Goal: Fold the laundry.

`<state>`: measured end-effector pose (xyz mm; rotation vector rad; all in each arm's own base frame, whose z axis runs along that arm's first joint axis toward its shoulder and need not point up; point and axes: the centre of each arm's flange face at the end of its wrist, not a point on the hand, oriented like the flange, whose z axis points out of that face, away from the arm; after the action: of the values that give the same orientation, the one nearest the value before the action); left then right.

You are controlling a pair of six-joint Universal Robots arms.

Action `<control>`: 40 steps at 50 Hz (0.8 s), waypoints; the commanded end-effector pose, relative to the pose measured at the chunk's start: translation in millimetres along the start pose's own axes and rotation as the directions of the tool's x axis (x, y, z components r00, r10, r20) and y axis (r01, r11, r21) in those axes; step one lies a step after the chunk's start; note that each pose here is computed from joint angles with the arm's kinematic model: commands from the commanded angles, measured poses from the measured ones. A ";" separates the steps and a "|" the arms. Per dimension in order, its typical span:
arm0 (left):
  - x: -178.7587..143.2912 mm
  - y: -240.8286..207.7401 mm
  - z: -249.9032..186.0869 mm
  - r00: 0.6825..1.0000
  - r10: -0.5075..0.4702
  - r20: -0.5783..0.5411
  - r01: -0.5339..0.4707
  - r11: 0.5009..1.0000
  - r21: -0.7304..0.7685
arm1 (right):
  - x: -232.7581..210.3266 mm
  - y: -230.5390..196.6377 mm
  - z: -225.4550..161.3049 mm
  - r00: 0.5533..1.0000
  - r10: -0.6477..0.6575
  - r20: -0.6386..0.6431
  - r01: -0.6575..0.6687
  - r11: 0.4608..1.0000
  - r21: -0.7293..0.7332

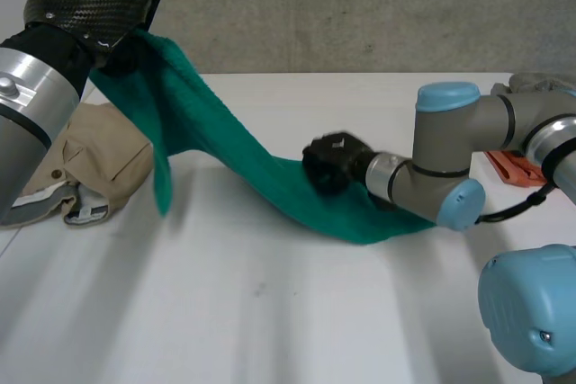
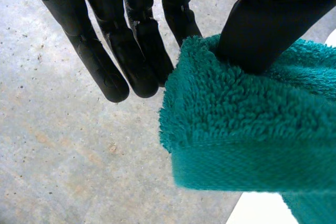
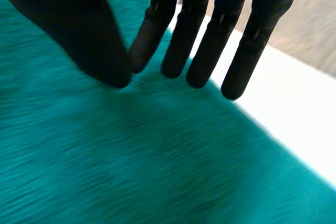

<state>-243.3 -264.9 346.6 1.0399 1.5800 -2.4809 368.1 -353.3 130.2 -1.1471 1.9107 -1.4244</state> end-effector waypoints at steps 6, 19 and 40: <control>-25.4 7.4 30.3 0.996 0.029 0.090 -0.031 0.999 0.017 | 89.9 -176.6 -57.2 0.868 0.218 -0.446 0.137 0.759 0.636; -32.8 0.0 59.4 0.980 -0.092 0.176 0.090 0.996 0.022 | 69.9 -169.5 -77.8 0.908 0.119 -0.402 0.159 0.790 0.593; -4.1 -42.8 -8.1 0.995 -0.094 -0.045 0.098 0.990 0.098 | 18.7 -33.4 2.9 0.970 0.241 -0.012 -0.237 0.960 0.152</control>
<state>-257.1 -259.7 378.7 0.9820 1.6031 -2.6203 359.9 -378.1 177.0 -0.7644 1.8638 -1.5094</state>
